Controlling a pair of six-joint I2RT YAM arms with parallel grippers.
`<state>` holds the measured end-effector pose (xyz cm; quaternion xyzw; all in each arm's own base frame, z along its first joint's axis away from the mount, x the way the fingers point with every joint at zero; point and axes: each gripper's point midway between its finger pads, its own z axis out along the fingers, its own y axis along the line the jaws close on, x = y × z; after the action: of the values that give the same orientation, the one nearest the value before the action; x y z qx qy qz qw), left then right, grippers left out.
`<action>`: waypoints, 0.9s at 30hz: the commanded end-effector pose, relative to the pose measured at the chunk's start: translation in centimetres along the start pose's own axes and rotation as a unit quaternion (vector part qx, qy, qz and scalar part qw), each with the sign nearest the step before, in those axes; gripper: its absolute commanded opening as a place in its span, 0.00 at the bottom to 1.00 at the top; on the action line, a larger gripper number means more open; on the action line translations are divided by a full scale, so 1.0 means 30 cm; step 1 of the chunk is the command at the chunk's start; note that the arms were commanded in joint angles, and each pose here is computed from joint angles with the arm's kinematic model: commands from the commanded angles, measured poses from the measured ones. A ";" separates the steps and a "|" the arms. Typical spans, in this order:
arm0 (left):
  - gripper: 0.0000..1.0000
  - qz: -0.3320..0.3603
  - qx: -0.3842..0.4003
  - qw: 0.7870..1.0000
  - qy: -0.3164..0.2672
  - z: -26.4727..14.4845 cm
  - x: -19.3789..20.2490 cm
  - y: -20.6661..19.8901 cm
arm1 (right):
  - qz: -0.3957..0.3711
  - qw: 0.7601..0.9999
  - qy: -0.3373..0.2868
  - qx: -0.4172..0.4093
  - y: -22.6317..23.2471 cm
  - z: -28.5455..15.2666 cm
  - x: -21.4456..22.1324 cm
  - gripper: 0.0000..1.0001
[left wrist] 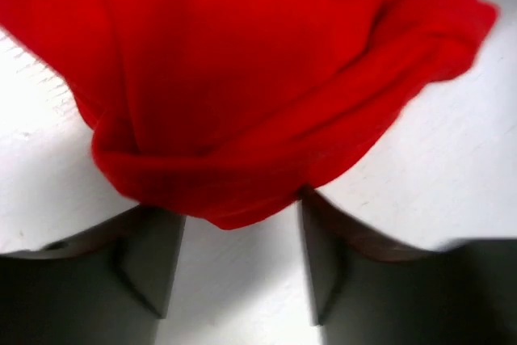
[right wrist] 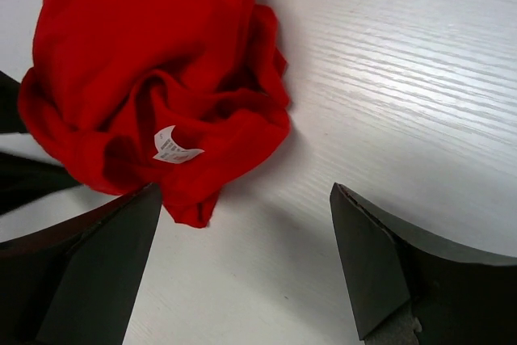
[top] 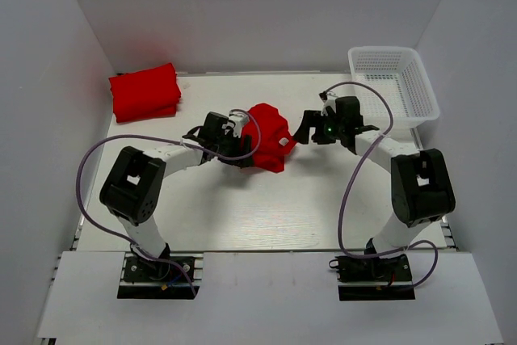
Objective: Fold and stack the t-shirts
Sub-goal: Flatten out the tshirt
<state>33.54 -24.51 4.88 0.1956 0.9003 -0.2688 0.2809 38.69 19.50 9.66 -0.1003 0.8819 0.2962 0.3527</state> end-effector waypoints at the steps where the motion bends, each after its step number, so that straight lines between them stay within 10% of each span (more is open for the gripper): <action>1: 0.63 -0.005 0.007 1.000 -0.025 0.006 -0.067 -0.002 | -0.005 0.998 -0.006 -0.065 0.051 0.042 -0.028 0.90; 5: 0.33 0.001 0.022 0.999 -0.037 0.008 -0.109 -0.023 | 0.020 0.994 0.009 -0.103 0.081 0.093 -0.017 0.90; 7: 0.00 0.003 0.023 0.999 -0.041 0.014 -0.122 -0.022 | 0.030 0.993 0.018 -0.109 0.071 0.126 -0.001 0.88; 11: 0.00 0.011 0.005 0.998 -0.069 -0.022 -0.174 -0.019 | 0.028 0.990 0.017 -0.141 0.097 0.158 -0.034 0.70; 14: 0.00 0.030 -0.016 0.993 -0.112 -0.074 -0.237 -0.015 | 0.025 0.985 -0.007 -0.168 0.124 0.165 -0.084 0.07; 15: 0.00 0.040 -0.025 0.990 -0.134 -0.118 -0.278 -0.022 | 0.021 0.984 -0.016 -0.176 0.135 0.163 -0.103 0.00; 23: 0.00 0.104 -0.244 0.924 -0.275 -0.400 -0.700 0.112 | -0.098 0.969 -0.185 -0.133 0.199 0.065 -0.634 0.00; 27: 0.00 0.166 -0.306 0.858 -0.376 -0.707 -1.092 0.033 | -0.195 0.922 -0.315 -0.113 0.369 -0.177 -1.061 0.00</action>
<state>48.39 -21.20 27.00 0.1566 0.7931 -0.0786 0.5833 52.69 25.99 28.14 -0.1859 0.7254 0.3948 0.5323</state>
